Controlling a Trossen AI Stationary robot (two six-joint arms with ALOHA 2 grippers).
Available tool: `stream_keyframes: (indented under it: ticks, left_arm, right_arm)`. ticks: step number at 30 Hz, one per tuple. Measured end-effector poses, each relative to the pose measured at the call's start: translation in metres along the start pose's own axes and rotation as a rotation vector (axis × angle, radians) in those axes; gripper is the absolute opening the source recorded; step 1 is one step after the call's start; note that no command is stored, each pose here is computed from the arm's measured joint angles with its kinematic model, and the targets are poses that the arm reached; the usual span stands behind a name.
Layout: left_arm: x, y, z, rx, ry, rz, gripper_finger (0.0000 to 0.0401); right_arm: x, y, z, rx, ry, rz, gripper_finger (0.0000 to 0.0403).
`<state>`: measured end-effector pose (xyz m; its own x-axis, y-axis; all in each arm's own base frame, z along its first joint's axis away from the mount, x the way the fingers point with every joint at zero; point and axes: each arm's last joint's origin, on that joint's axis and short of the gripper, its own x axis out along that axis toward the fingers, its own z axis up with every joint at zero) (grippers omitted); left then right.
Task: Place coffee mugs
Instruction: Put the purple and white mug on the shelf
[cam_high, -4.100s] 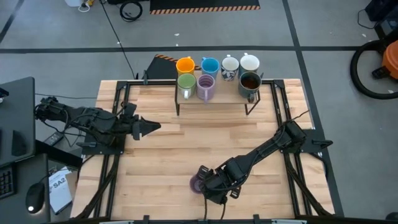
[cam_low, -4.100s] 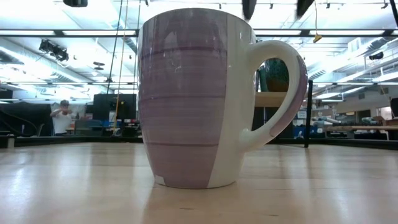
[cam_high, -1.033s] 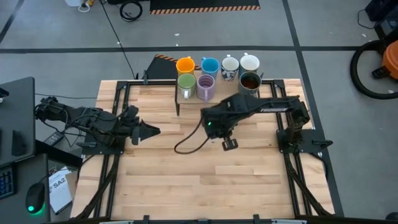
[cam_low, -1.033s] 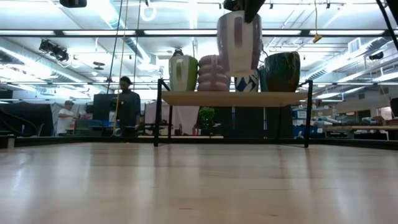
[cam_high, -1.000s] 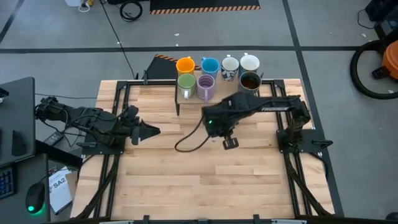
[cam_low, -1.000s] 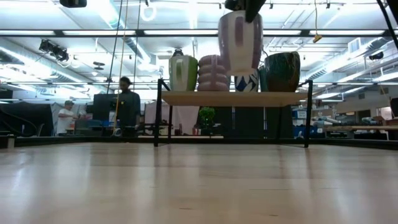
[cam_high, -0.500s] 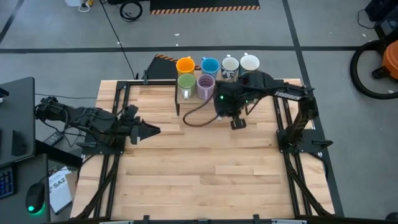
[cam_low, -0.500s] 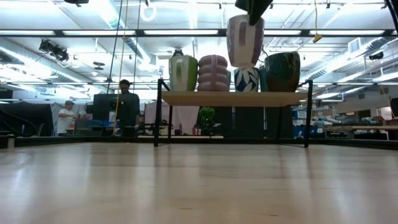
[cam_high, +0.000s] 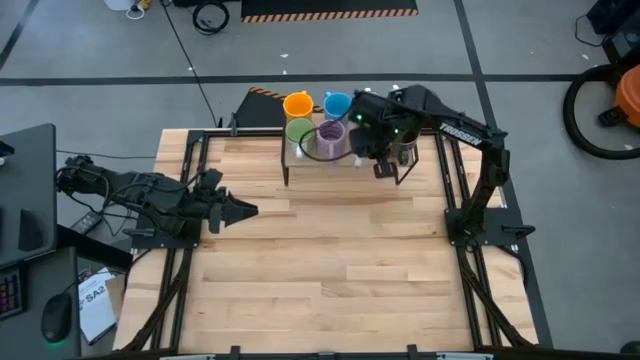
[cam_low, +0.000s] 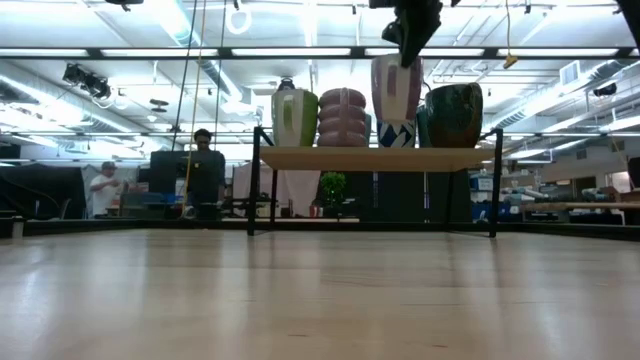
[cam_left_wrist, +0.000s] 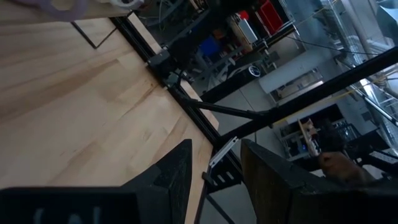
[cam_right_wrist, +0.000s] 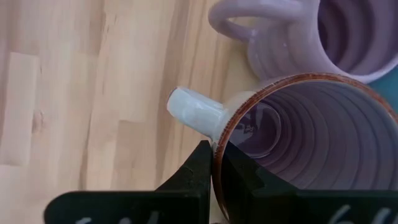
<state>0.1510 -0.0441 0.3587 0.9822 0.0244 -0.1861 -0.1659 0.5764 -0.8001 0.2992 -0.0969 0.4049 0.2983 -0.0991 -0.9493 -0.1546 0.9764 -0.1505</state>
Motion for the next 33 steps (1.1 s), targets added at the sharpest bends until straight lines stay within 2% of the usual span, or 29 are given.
stream_keyframes:
  ticks: [9, 21, 27, 33]
  left_arm:
    - [0.000, 0.000, 0.000, 0.001, 0.001, 0.001, 0.0142]
    - [0.000, 0.000, 0.000, 0.024, 0.001, 0.001, 0.0142]
    - [0.000, 0.000, 0.000, 0.027, 0.001, 0.002, 0.0142]
    - [0.000, 0.000, 0.000, 0.023, 0.001, 0.001, 0.0142]
  right_arm:
    - [0.000, -0.022, -0.013, -0.043, -0.016, 0.023, 0.0026]
    - [0.001, -0.034, -0.020, -0.203, -0.037, 0.046, 0.0026]
    - [0.020, -0.036, -0.026, -0.196, 0.024, 0.096, 0.0026]
    - [0.024, -0.038, -0.027, -0.213, 0.023, 0.094, 0.0026]
